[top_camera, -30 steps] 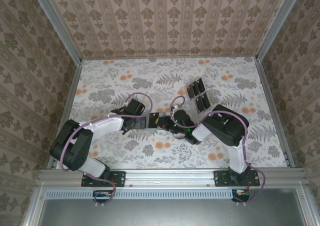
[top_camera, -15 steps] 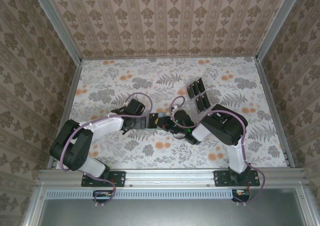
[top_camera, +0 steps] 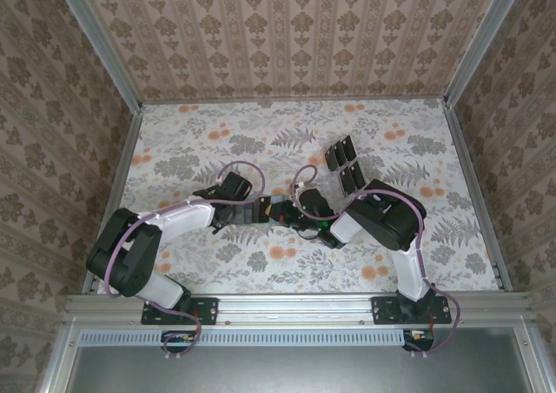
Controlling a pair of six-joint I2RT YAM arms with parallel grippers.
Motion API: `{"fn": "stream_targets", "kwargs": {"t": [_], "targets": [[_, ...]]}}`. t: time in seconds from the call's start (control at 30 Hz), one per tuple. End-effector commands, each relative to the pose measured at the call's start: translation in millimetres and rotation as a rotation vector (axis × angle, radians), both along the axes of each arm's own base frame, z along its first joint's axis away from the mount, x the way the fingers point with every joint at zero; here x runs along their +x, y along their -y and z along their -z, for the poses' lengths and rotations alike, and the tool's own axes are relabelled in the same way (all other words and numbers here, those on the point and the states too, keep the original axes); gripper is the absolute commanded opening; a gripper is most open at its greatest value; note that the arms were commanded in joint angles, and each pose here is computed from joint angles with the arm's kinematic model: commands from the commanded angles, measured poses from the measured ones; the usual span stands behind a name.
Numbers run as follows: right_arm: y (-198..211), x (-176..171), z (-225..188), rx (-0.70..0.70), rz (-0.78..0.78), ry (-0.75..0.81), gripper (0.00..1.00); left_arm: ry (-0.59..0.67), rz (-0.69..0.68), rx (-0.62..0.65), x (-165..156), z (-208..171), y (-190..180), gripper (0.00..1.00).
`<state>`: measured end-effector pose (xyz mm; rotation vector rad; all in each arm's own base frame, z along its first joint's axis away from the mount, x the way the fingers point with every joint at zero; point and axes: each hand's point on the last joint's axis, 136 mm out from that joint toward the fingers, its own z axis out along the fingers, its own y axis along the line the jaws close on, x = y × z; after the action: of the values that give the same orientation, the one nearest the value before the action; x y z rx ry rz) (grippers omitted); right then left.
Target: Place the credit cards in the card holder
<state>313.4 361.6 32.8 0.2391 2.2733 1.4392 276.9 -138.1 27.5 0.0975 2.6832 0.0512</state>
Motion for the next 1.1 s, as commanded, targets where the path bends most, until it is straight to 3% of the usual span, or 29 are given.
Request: {"fn": "stream_targets", "kwargs": {"t": [0.0, 0.33, 0.53, 0.77, 1.07], "targets": [[7.8, -20.6, 49.0, -0.117, -0.042, -0.141, 0.00, -0.064, -0.022, 0.050, -15.3, 13.0, -14.4, 1.00], [8.1, -20.6, 53.1, -0.177, -0.057, -0.169, 0.01, -0.033, -0.049, 0.001, -5.3, -9.5, -13.1, 1.00], [7.6, -17.4, 37.8, -0.211, -0.065, -0.144, 0.25, -0.001, -0.114, -0.049, 3.4, -27.5, -28.5, 1.00], [8.0, -11.3, 16.5, -0.294, -0.088, -0.119, 0.49, -0.013, -0.148, -0.037, 2.1, -23.6, -41.5, 1.00], [16.3, -4.2, -17.2, -0.448, -0.123, -0.054, 0.56, -0.034, -0.162, -0.023, -0.1, -13.3, -45.5, 1.00]]}}
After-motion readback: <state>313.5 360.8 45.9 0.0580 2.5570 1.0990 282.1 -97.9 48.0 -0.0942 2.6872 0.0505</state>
